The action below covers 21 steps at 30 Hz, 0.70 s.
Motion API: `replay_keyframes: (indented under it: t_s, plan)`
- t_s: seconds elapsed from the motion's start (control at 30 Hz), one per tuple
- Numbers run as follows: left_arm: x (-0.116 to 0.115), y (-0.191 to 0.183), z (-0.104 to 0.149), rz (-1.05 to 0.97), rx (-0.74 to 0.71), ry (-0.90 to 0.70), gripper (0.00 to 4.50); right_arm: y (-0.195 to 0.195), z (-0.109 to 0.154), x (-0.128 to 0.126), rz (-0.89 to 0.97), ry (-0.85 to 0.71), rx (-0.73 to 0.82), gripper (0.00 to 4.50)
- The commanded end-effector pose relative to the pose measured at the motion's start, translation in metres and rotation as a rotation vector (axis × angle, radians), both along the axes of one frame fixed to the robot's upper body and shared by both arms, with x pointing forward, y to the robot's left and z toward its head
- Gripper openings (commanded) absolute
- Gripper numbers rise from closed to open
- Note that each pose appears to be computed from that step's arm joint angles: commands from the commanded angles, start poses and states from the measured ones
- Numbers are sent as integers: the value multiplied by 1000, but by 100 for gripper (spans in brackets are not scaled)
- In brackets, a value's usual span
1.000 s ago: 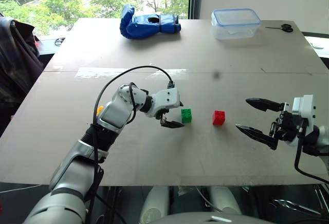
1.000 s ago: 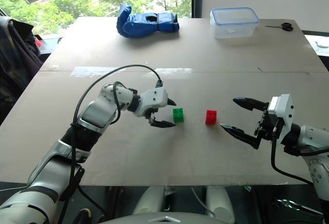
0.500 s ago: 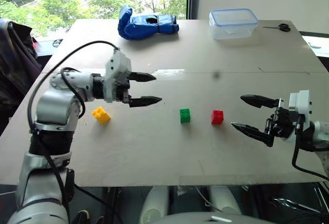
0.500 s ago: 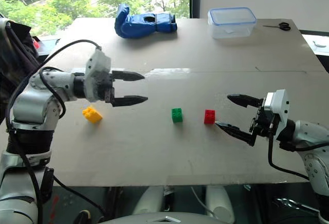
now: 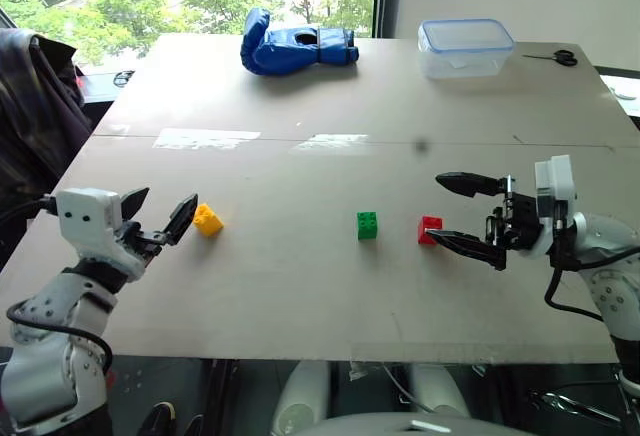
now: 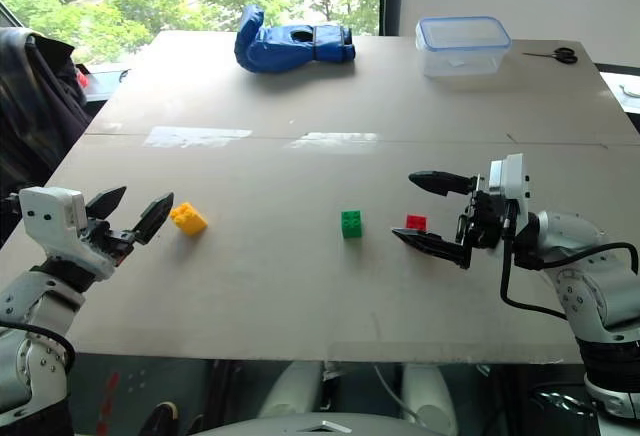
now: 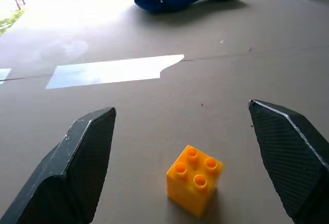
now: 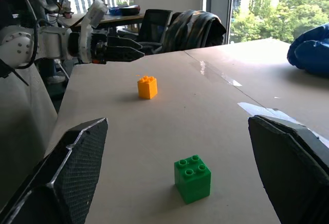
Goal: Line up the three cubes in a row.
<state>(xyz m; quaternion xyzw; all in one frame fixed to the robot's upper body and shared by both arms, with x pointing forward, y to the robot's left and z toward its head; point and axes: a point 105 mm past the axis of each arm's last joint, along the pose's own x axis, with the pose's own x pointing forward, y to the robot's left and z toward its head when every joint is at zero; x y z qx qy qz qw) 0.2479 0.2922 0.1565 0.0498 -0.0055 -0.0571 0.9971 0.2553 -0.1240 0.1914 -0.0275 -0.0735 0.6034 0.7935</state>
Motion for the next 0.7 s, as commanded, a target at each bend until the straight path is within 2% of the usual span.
replay_keyframes:
  t_s: [0.03,0.17,0.33,0.47,0.7]
  plan:
    - [-16,-8,-5,71,27,0,422,3,7,-2,36,-37,7,450]
    - [-17,-11,-28,190,64,63,422,5,7,-1,54,-36,7,450]
    - [-6,-15,-44,302,81,91,422,5,7,-2,55,-39,3,450]
    - [8,-34,-49,279,66,88,422,5,7,-4,48,-40,2,450]
    - [23,-34,-57,365,60,99,422,3,7,-7,21,-44,2,450]
